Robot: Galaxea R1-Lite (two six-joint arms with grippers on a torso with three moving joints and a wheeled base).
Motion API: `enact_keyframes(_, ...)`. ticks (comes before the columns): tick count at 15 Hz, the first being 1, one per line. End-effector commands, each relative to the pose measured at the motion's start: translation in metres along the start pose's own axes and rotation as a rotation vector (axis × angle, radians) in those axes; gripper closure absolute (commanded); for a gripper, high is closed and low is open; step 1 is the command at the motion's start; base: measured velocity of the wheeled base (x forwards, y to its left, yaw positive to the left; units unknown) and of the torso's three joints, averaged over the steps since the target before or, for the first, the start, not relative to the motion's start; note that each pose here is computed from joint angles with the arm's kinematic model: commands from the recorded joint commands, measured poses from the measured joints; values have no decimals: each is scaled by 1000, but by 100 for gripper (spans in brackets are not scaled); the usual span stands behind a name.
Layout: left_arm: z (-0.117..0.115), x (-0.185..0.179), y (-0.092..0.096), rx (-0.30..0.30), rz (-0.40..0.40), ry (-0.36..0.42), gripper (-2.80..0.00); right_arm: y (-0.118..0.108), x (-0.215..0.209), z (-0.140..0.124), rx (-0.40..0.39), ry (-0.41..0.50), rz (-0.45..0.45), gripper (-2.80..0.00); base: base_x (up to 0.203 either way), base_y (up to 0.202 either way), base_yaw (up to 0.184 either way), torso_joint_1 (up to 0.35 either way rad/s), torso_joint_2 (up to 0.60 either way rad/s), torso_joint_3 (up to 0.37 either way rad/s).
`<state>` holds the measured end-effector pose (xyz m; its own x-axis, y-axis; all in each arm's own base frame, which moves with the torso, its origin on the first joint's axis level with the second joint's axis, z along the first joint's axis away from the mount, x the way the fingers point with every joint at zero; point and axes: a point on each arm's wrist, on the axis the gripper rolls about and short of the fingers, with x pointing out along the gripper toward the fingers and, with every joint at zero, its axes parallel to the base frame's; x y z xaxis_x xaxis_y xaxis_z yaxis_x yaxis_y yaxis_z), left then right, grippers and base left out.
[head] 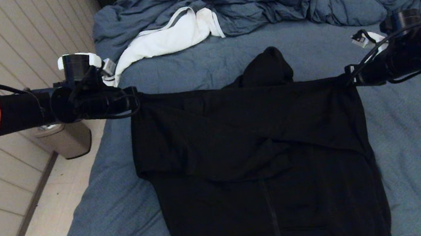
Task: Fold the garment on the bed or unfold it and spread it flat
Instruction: Unfold the black sweatshirt
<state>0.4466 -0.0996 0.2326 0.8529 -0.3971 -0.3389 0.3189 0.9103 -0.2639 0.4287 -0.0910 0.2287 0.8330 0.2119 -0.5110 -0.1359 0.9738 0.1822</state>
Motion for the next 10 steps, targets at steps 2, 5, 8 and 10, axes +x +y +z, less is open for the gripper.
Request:
enact_keyframes(2,-1,8,8,-4,12,-2,0,3,8,2,9,-21,0,0,0,0,0,0,0,0)
enact_keyframes(5,-1,11,16,-9,24,-14,0,2,13,6,59,-74,-11,0,0,0,0,0,0,0)
enact_keyframes(8,0,12,20,-8,28,-32,0,0,19,2,62,-65,-22,0,0,0,0,0,0,0)
enact_keyframes(10,-2,14,21,-11,30,-29,0,-1,22,0,64,-59,-23,0,0,0,0,0,0,0)
